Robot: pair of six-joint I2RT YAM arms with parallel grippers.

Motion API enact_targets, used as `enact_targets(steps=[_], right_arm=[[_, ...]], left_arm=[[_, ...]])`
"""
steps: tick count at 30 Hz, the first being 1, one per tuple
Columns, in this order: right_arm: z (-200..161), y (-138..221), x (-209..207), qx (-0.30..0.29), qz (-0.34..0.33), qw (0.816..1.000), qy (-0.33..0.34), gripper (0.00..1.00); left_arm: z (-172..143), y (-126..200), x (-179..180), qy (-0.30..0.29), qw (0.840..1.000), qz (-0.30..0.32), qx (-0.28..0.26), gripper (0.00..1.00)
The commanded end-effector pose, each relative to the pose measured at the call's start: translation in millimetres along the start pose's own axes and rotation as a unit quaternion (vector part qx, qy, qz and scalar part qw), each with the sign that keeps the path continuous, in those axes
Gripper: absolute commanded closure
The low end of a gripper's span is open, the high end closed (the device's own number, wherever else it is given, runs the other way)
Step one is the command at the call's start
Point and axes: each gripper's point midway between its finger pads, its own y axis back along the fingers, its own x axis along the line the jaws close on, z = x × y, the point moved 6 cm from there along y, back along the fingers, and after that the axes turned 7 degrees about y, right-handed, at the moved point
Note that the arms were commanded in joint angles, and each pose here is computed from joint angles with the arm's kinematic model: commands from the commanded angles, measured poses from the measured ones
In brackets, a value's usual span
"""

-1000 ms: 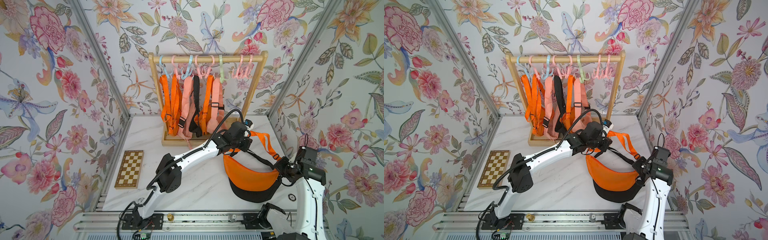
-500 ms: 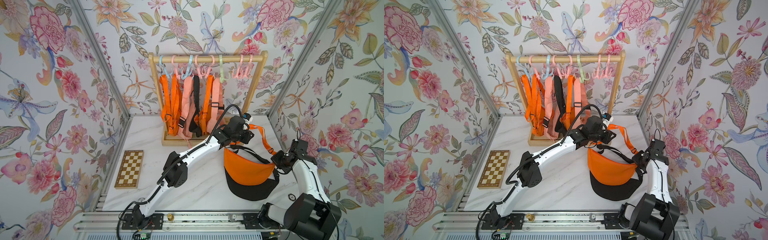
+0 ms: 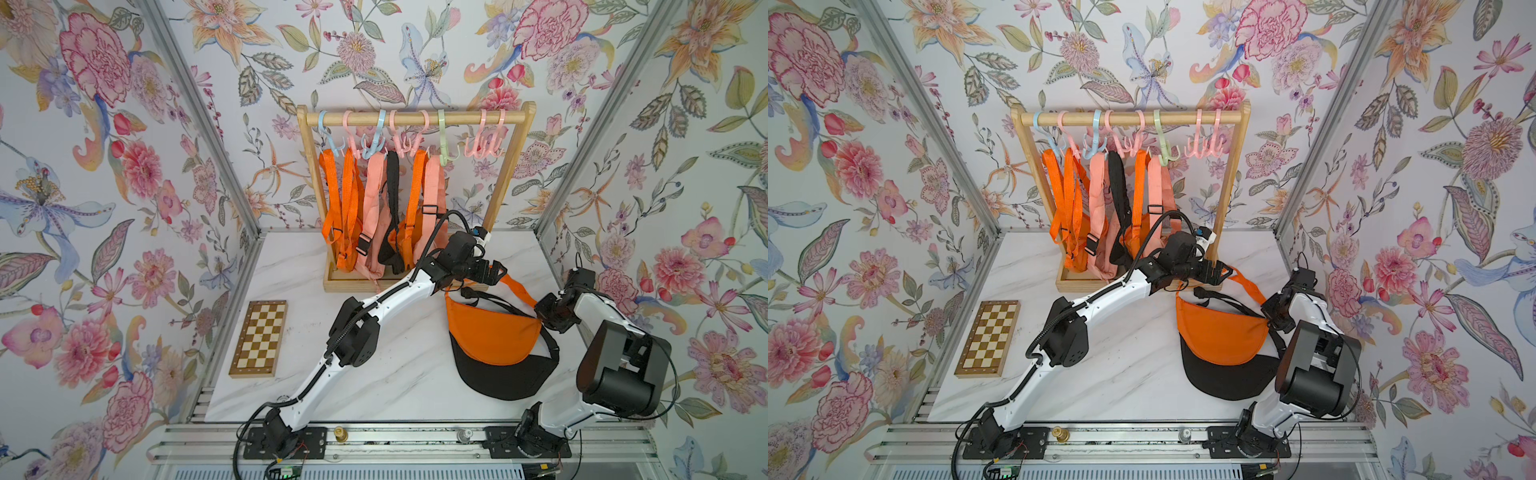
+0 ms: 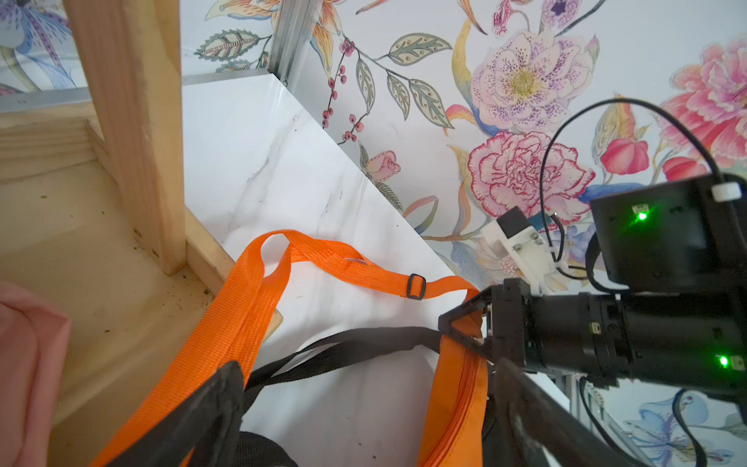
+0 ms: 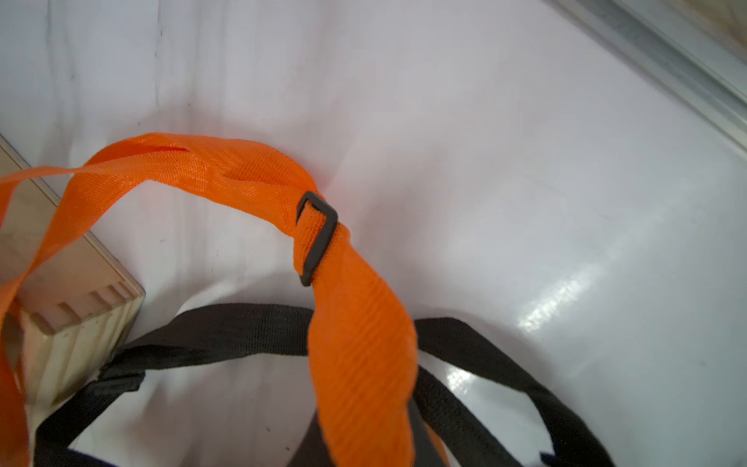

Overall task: Take the bag off the hook
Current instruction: Place the bag inside the bag, then pick up the bag from the hook.

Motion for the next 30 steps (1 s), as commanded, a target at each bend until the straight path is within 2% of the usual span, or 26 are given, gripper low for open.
enact_targets(steps=[1,6,9,13,16,19,21,25,28,30], right_arm=[[21,3,9,-0.030,0.009,1.000,0.001,0.70],[38,27,20,-0.066,0.016,0.998,0.005,0.36],[50,59,24,-0.107,0.008,0.994,0.004,0.24],[65,117,35,-0.183,-0.001,0.983,0.017,0.19],[64,165,72,-0.245,0.011,0.966,0.083,0.19],[47,211,127,-0.310,0.045,0.930,0.193,0.26],[28,236,160,-0.346,0.089,0.899,0.253,0.33],[-3,267,202,-0.382,0.174,0.852,0.312,0.42],[-30,278,237,-0.383,0.225,0.812,0.379,0.49],[-49,282,263,-0.380,0.257,0.773,0.438,0.54]], left_arm=[[18,19,-15,-0.017,1.000,-0.021,-0.016,0.00],[34,42,-26,-0.029,0.999,-0.012,-0.027,0.00],[48,65,-35,-0.047,0.998,0.002,-0.048,0.00],[69,101,-51,-0.076,0.993,0.025,-0.086,0.00],[87,137,-64,-0.097,0.987,0.045,-0.121,0.00],[102,174,-68,-0.117,0.976,0.093,-0.160,0.01],[113,198,-68,-0.124,0.969,0.113,-0.184,0.01],[125,234,-52,-0.118,0.956,0.164,-0.213,0.02],[128,250,-28,-0.109,0.950,0.189,-0.223,0.08],[131,256,-7,-0.095,0.951,0.189,-0.227,0.19]])
